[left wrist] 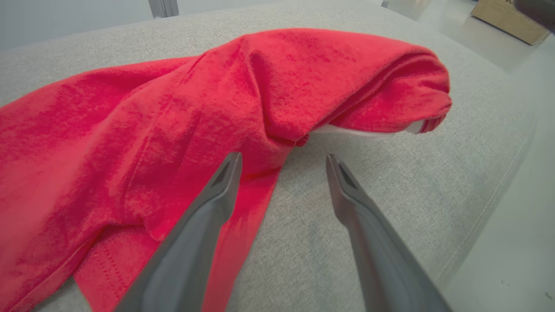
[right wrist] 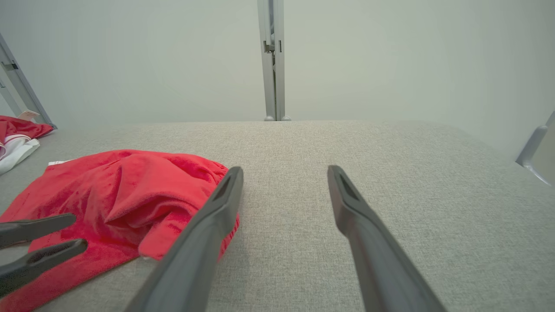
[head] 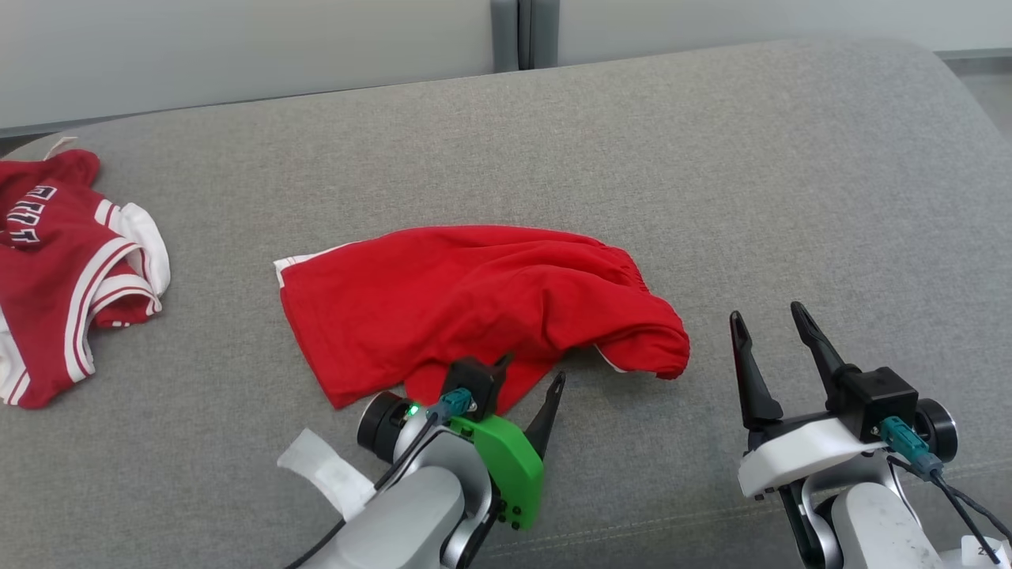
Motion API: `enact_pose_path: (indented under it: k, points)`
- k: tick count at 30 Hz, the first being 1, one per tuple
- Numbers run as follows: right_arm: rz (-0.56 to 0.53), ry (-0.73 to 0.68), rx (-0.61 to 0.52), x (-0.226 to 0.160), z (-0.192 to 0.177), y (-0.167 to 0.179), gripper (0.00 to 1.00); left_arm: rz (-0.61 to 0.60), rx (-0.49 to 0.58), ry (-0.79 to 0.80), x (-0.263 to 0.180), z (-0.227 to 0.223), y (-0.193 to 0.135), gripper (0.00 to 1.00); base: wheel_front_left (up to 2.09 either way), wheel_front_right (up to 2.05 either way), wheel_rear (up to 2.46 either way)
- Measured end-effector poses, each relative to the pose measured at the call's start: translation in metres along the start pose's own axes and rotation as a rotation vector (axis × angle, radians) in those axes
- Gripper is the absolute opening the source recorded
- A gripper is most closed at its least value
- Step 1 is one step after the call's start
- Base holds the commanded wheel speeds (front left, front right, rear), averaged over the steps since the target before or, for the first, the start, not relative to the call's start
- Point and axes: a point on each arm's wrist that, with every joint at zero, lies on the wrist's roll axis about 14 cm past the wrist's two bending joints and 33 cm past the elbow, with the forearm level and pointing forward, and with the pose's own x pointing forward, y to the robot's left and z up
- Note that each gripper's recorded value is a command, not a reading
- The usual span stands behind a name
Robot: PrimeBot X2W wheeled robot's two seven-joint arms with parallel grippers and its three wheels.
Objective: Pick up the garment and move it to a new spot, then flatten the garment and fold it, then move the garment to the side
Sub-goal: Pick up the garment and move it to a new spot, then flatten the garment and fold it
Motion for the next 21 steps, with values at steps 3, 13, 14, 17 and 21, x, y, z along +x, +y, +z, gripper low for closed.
enact_pose_path:
  k: [3,13,14,17,21]
  points:
    - [0.012,-0.016,0.001,0.002,0.005,0.004,1.00,0.031,-0.005,0.004,-0.010,-0.008,0.006,1.00,0.00,0.00,0.00]
    - [0.004,-0.025,0.000,0.000,0.008,0.001,1.00,0.129,-0.012,0.124,-0.039,-0.061,0.031,1.00,0.00,0.00,0.00]
    - [0.002,-0.023,-0.001,0.000,0.008,0.001,1.00,0.139,-0.012,0.129,-0.039,-0.063,0.035,1.00,0.00,0.00,0.00]
    - [-0.006,-0.018,-0.008,0.000,0.006,-0.002,1.00,0.175,-0.013,0.142,-0.040,-0.067,0.046,1.00,0.00,0.00,0.00]
    - [-0.015,-0.013,-0.014,0.000,0.004,-0.006,1.00,0.185,-0.012,0.165,-0.040,-0.075,0.052,0.78,0.00,0.00,0.00]
